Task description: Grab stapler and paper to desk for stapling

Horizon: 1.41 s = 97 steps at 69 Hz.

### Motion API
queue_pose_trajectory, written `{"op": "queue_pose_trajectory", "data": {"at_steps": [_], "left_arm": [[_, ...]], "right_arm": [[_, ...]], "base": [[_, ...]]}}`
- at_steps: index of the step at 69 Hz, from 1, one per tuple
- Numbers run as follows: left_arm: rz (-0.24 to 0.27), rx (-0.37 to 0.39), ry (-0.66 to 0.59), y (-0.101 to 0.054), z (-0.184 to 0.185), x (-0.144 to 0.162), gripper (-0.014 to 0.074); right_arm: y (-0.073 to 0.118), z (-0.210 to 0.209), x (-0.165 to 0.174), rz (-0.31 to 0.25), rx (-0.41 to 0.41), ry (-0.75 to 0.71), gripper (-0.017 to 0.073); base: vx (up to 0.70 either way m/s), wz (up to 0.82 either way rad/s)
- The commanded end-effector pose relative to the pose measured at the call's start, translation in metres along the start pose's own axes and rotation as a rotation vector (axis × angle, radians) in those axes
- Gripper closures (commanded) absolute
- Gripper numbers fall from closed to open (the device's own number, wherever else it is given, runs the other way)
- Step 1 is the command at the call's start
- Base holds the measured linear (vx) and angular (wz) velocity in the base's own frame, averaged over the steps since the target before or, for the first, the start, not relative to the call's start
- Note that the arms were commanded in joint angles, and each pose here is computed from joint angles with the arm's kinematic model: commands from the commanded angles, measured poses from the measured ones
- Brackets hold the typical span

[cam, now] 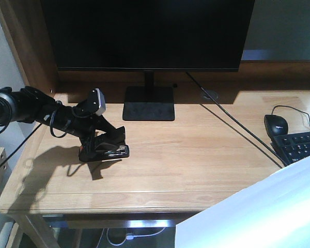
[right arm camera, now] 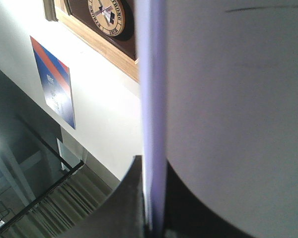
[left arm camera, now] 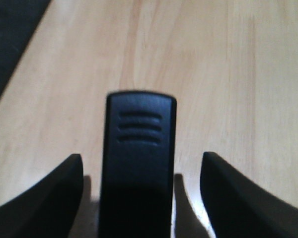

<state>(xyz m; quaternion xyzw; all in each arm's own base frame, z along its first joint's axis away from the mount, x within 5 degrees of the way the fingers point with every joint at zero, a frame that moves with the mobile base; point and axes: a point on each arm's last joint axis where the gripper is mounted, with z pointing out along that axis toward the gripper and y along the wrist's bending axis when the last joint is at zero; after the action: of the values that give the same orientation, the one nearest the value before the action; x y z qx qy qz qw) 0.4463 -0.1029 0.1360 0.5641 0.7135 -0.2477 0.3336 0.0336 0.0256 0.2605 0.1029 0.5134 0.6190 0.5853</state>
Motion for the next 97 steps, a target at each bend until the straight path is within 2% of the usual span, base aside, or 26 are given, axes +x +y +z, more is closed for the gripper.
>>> {"op": "queue_pose_trajectory", "data": {"at_steps": [1,9,18,39,97], "left_arm": [[0.061,-0.061,-0.089,-0.001,-0.037,-0.048,0.0091],[0.102,-0.065,-0.070,-0.005,-0.048,-0.057,0.0111],[0.103,-0.047,-0.044,-0.009,-0.052,-0.059,0.0189],[0.120,0.011,-0.007,-0.014,-0.052,-0.055,0.0603],[0.120,0.009,-0.007,-0.014,-0.052,-0.055,0.0600]], "right_arm": [[0.014,0.001,-0.007,-0.015,-0.087,-0.040,0.0562],[0.014,0.001,-0.007,-0.015,-0.087,-0.040,0.0562],[0.014,0.001,-0.007,-0.015,-0.087,-0.040,0.0562],[0.014,0.001,-0.007,-0.015,-0.088,-0.040,0.0562],[0.014,0.001,-0.007,-0.015,-0.087,-0.040,0.0562]], "base": [[0.00,0.00],[0.00,0.00],[0.00,0.00],[0.00,0.00],[0.00,0.00]]}}
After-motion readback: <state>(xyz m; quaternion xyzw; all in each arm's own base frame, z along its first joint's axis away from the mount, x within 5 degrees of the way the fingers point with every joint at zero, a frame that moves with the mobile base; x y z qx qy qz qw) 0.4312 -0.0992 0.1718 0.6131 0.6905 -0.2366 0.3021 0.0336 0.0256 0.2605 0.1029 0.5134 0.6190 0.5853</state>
